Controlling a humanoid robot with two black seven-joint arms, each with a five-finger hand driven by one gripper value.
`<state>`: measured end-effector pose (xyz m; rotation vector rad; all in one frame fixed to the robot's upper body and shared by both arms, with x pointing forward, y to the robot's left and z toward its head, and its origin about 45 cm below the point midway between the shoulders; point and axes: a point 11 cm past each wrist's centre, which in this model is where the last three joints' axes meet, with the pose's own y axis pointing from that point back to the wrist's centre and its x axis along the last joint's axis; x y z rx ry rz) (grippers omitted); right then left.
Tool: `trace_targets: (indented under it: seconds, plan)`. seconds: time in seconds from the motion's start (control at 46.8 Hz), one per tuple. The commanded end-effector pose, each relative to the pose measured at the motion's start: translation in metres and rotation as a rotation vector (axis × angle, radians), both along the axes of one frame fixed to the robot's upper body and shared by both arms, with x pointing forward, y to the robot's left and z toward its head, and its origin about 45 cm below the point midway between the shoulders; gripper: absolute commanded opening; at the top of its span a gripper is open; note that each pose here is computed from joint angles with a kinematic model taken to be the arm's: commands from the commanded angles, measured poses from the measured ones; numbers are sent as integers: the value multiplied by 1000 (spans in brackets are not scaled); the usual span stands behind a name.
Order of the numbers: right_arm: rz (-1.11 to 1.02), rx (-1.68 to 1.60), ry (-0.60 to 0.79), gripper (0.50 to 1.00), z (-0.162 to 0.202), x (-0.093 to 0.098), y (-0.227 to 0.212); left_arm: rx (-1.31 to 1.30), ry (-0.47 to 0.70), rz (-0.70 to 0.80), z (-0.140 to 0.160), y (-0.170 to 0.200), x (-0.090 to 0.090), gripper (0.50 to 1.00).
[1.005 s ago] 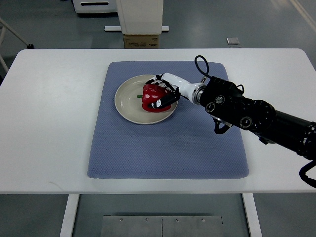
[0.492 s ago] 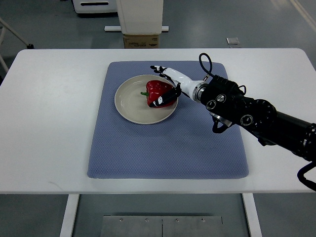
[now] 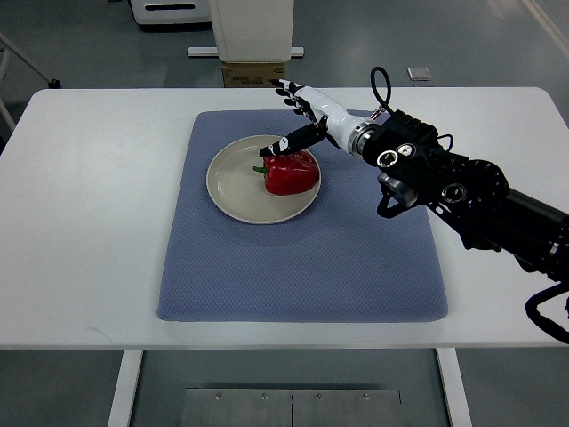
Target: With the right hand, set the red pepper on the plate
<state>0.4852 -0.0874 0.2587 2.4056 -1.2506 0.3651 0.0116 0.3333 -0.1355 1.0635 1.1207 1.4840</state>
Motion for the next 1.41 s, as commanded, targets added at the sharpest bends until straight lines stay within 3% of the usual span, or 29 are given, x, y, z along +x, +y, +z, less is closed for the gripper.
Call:
trace_targets:
  seconds: [0.0, 0.321, 0.641, 0.855, 1.389]
  plan:
    - [-47, 0, 3, 995, -1, 6, -26, 0, 0, 0, 0, 0, 0, 1000]
    - [-233, 102, 44, 995, -9, 10, -117, 0, 0, 0, 0, 0, 0, 1000]
    - [-361, 183, 115, 995, -28, 2, -163, 0, 0, 0, 0, 0, 0, 1000]
    - [-420, 291, 161, 995, -37, -3, -180, 0, 0, 0, 0, 0, 0, 1000]
    - [-469, 522, 170, 1000, -54, -15, -171, 0, 0, 0, 0, 0, 0, 1000]
